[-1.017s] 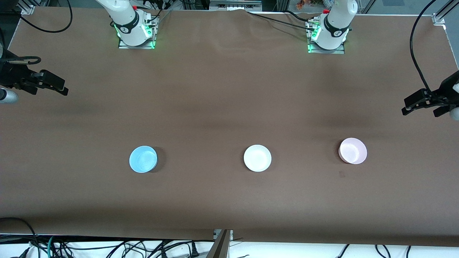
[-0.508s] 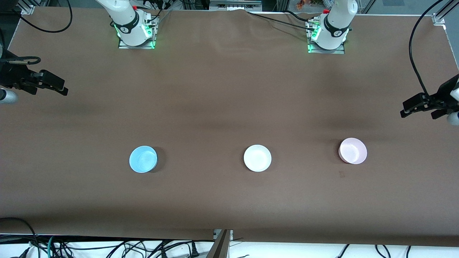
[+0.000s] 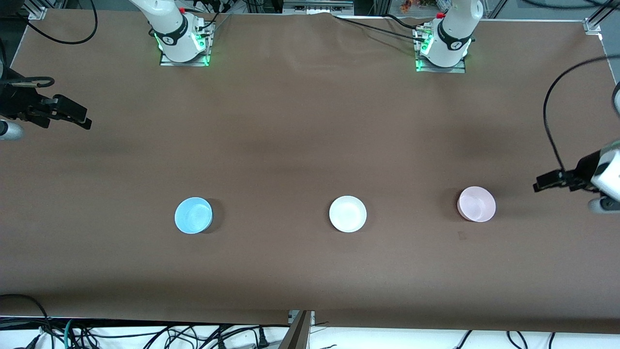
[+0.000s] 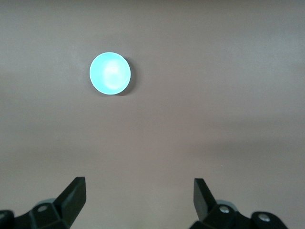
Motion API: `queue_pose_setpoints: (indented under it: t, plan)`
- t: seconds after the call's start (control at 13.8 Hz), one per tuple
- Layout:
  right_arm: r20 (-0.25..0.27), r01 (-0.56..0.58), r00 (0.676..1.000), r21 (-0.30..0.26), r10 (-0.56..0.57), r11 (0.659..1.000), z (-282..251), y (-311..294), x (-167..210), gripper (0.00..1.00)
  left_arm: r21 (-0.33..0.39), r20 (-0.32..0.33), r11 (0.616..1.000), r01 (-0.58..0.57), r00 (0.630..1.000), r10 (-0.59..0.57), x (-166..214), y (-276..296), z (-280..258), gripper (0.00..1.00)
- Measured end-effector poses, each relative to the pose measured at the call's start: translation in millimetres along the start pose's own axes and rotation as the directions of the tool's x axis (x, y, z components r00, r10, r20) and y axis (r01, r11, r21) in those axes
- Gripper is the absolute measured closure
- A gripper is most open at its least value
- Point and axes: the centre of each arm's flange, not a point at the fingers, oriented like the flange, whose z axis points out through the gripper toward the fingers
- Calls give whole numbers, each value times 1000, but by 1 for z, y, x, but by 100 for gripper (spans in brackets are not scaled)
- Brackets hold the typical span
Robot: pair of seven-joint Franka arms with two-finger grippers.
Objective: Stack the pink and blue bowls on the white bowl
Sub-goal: 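Move the left gripper down over the pink bowl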
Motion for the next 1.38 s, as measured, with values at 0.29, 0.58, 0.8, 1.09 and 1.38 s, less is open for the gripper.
queue_pose_setpoints:
  t: [0.29,0.58,0.8,1.09,1.38]
  plan:
    - [0,0,1000,0,0,1000,0,0,0,0,-2,7,1000,5,1000,-5,16,-8,66,0]
    - [0,0,1000,0,0,1000,0,0,0,0,-3,-14,1000,7,1000,-7,12,-9,111,4]
    - [-1,0,1000,0,0,1000,0,0,0,0,-2,-15,1000,7,1000,-7,3,-9,132,4]
    - [-1,0,1000,0,0,1000,0,0,0,0,-2,-12,1000,7,1000,-7,-11,-7,159,4]
    - [-1,0,1000,0,0,1000,0,0,0,0,0,-35,1000,8,999,-8,-25,-6,184,3]
